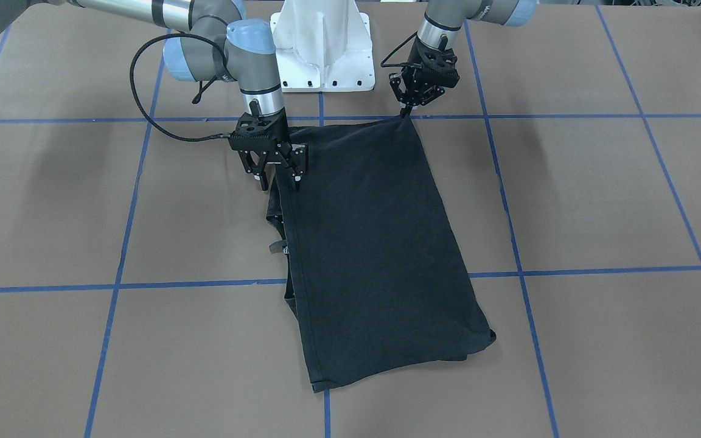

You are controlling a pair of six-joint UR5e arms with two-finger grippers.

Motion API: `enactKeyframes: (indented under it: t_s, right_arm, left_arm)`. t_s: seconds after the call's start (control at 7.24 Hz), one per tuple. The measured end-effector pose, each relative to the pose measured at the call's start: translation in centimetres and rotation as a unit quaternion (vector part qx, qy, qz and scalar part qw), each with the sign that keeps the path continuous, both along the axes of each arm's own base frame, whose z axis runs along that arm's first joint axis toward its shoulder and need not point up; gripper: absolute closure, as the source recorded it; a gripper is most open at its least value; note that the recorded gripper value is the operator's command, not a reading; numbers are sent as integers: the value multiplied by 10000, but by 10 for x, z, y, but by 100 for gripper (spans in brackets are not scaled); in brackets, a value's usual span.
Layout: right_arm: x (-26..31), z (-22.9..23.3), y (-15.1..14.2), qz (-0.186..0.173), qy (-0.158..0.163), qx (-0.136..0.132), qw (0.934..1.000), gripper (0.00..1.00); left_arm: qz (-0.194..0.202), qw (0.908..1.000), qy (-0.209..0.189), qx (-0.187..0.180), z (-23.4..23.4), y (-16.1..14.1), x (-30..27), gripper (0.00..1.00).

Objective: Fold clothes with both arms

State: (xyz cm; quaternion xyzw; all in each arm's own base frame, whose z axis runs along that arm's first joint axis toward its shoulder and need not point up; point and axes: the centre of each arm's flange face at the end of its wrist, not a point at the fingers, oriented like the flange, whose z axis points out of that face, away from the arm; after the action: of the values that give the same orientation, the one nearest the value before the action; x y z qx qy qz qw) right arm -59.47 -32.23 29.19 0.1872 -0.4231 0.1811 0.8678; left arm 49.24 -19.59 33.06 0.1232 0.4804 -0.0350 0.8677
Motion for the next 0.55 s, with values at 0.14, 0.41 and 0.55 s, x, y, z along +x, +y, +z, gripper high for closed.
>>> enactKeyframes:
  t_s: [0.14, 0.41, 0.55]
  right_arm:
    - [0, -2, 2, -10, -17, 4, 10000, 82]
    - [0, -4, 3, -21, -41, 15, 10000, 90]
    - [1, -5, 3, -15, -47, 19, 10000, 90]
  left_arm:
    - [1, 10000, -3, -1, 0, 0, 0, 100]
    - [-2, 10000, -7, 0, 1, 0, 0, 100]
    - [-3, 10000, -5, 0, 0, 0, 1, 100]
